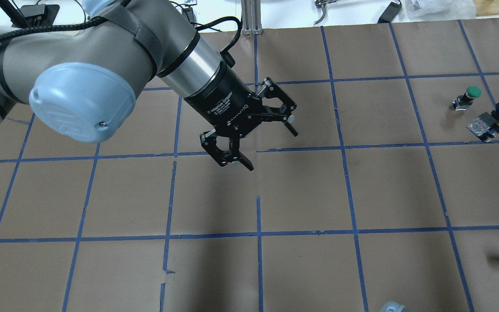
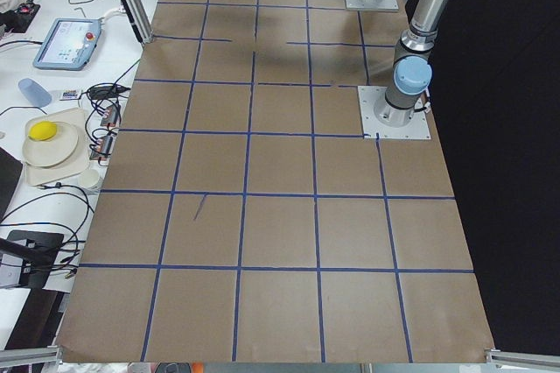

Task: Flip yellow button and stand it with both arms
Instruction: 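Open the left gripper and pull it back while the right gripper holds the button, then lower the button upright onto the table with the right gripper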

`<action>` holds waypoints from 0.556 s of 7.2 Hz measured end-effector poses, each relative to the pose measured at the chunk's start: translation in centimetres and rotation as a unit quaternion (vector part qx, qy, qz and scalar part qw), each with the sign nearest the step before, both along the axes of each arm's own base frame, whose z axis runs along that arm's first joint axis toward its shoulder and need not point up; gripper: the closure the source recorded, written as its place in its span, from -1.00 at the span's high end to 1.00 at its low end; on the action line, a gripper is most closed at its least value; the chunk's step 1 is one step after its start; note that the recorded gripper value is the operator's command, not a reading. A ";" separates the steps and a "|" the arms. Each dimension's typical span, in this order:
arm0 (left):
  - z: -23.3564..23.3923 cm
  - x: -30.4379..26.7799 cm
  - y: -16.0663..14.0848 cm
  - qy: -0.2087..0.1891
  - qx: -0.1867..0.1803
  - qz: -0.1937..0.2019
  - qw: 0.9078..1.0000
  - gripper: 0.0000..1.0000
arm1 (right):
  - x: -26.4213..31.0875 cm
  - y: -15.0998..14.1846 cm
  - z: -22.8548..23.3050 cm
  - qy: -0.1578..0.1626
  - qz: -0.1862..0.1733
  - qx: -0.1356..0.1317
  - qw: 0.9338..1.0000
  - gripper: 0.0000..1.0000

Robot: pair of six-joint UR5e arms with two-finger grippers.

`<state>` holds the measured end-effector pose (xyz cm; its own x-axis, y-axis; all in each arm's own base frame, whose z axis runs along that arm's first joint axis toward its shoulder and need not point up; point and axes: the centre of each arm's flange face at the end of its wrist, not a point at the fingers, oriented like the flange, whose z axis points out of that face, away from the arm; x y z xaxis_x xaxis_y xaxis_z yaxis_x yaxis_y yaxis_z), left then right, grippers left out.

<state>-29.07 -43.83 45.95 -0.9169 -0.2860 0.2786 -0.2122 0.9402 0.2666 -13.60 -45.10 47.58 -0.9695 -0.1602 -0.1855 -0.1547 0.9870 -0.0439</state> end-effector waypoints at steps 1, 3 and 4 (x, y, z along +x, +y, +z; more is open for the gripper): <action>0.1 1.8 -0.7 -0.056 -0.049 -0.051 0.996 0.99 | -1.0 0.4 -1.8 0.018 0.053 -0.013 0.998 -0.69; 1.4 4.6 -2.8 -0.094 -0.133 -0.096 0.982 0.99 | -3.8 1.9 -4.9 0.032 0.135 -0.040 0.990 -0.69; 2.3 5.4 -2.6 -0.099 -0.155 -0.102 0.978 0.99 | -5.0 2.4 -6.3 0.053 0.182 -0.063 0.980 -0.68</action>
<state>-23.68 -46.45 48.20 -0.9908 -0.0211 0.1337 -0.0302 0.9974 -0.0661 -18.58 -42.74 41.32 -0.8562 -0.5148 -0.0434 -0.5064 0.8530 -0.1266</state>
